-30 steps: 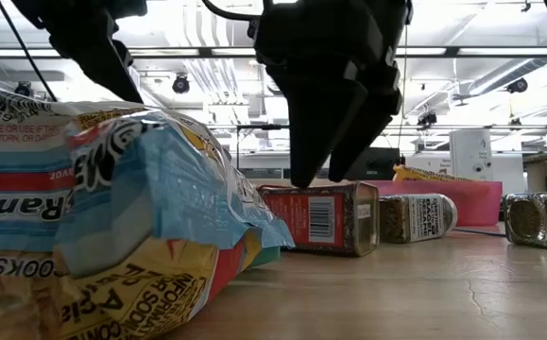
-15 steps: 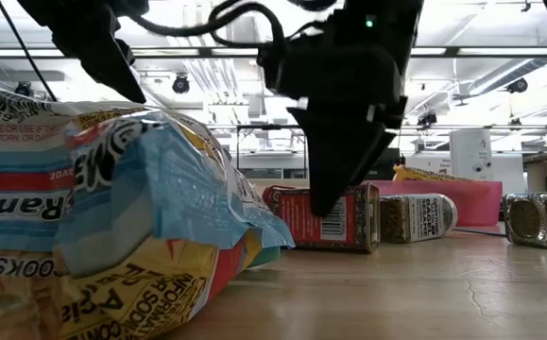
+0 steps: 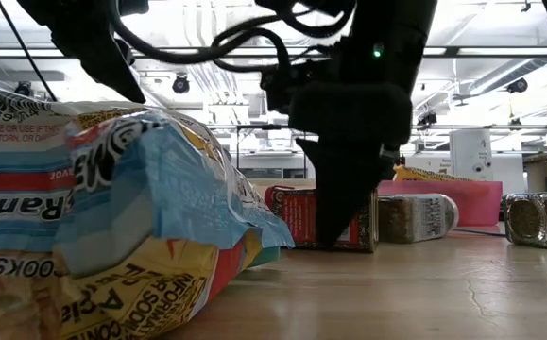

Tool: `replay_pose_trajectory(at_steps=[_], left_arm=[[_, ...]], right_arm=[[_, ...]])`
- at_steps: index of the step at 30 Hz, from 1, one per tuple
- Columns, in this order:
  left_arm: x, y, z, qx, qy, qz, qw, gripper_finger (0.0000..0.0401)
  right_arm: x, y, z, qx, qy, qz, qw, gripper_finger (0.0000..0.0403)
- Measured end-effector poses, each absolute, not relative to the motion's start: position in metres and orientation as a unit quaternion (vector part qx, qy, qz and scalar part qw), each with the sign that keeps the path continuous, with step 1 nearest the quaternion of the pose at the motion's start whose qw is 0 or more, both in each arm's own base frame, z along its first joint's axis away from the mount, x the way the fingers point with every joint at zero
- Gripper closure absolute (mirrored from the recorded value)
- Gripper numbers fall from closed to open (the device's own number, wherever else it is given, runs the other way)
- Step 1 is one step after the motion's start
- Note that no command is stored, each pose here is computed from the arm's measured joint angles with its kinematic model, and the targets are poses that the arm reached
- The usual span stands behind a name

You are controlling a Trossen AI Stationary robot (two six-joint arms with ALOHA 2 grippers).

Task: Pick & Place Food Item
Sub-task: Put the red seasoning can into the orange bin

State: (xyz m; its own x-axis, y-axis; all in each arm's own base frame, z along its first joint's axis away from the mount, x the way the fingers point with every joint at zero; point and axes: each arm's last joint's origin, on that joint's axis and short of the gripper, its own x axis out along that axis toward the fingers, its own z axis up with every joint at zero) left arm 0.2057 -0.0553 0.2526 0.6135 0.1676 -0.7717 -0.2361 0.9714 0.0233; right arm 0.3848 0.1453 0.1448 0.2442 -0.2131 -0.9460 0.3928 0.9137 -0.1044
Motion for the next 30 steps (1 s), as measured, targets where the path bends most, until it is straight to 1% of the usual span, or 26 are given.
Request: replay_pose_trajectory(at_steps=[3,6,9,12,13,23,30], left_arm=[[0.206,-0.055,0.253,-0.040,0.425,0.112,0.897,0.0165],[0.206,-0.055,0.253,-0.040,0.425,0.112,0.897,0.0165],[0.206,-0.055,0.253,-0.040,0.425,0.112,0.897,0.0165],[0.206,-0.055,0.253,-0.040,0.425,0.112,0.897,0.0165],[0.206,-0.055,0.253,-0.040,0.425,0.112,0.897,0.0165],[0.206,-0.055,0.253,-0.050,0.422,0.116,0.898,0.0165],[0.209,-0.056,0.255,-0.056,0.408,0.113,0.904,0.0165]], right_arm=[[0.382,0.144,0.141,0.081,0.588,-0.194,0.781,0.0009],[0.383,0.145,0.140,0.084,0.585,-0.193,0.783,0.0028],[0.384,0.145,0.141,0.088,0.583,-0.190,0.785,0.0070],[0.384,0.146,0.141,0.090,0.583,-0.191,0.784,0.0123],[0.384,0.145,0.141,0.090,0.583,-0.191,0.784,0.0128],[0.383,0.151,0.146,0.108,0.581,-0.192,0.784,0.0128],[0.392,0.168,0.168,0.102,0.558,-0.153,0.809,0.0128]])
